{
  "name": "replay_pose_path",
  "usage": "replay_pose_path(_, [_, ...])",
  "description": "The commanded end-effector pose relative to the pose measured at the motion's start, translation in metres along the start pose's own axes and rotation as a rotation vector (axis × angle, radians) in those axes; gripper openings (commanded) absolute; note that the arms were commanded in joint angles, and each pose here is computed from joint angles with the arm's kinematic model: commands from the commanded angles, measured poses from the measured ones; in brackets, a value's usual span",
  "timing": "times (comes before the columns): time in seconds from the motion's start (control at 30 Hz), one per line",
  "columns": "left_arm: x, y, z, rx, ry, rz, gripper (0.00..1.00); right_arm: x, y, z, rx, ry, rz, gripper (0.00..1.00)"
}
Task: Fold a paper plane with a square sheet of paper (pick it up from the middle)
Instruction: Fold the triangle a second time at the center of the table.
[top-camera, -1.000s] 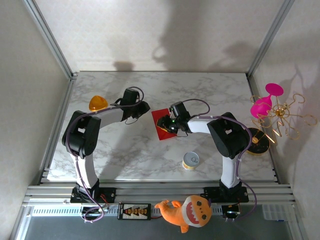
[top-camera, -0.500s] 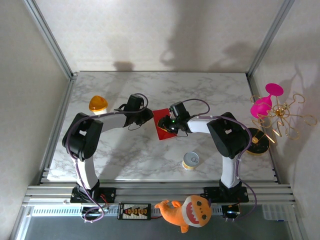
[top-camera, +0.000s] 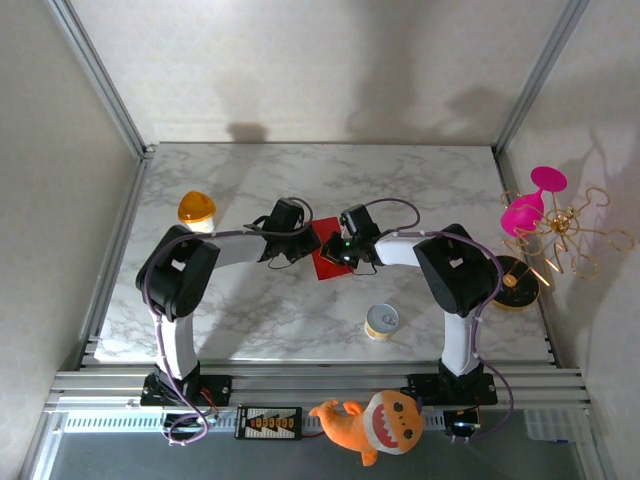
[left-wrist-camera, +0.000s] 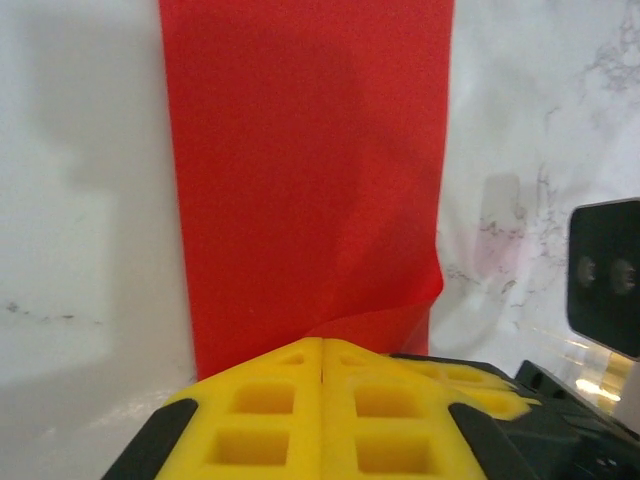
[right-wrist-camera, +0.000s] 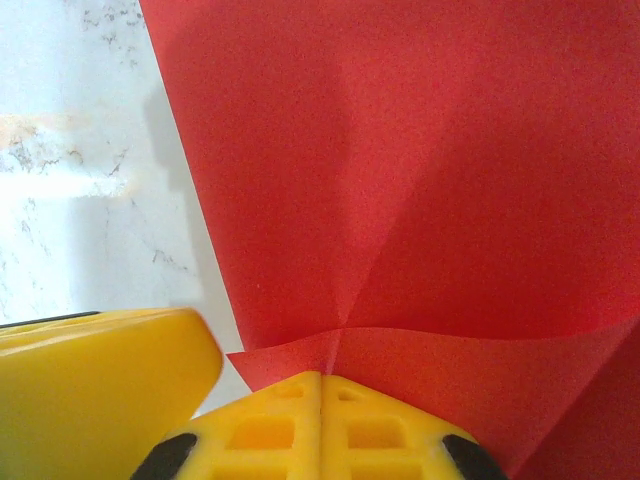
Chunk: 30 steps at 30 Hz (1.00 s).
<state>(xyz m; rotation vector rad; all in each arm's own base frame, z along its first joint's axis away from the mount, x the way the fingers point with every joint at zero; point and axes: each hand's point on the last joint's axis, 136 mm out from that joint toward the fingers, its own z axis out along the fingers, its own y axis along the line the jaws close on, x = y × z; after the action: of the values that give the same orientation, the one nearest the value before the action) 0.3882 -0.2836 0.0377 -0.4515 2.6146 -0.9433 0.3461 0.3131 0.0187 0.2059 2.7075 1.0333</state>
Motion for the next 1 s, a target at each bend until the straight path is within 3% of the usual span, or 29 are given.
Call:
replay_pose_path(0.0, [0.009, 0.007, 0.006, -0.029, 0.029, -0.004, 0.03, 0.016, -0.034, 0.009, 0.121, 0.049, 0.032, 0.05])
replay_pose_path(0.53, [0.022, 0.035, 0.016, -0.145, 0.053, 0.036, 0.0, 0.01, -0.019, 0.004, 0.077, 0.036, 0.022, 0.05])
replay_pose_path(0.77, [0.021, 0.048, 0.015, -0.206, 0.052, 0.083, 0.0, -0.015, 0.019, -0.027, -0.054, -0.049, -0.044, 0.06])
replay_pose_path(0.97, [0.016, 0.044, 0.017, -0.205, 0.065, 0.163, 0.0, -0.023, 0.01, -0.039, -0.046, -0.081, -0.098, 0.07])
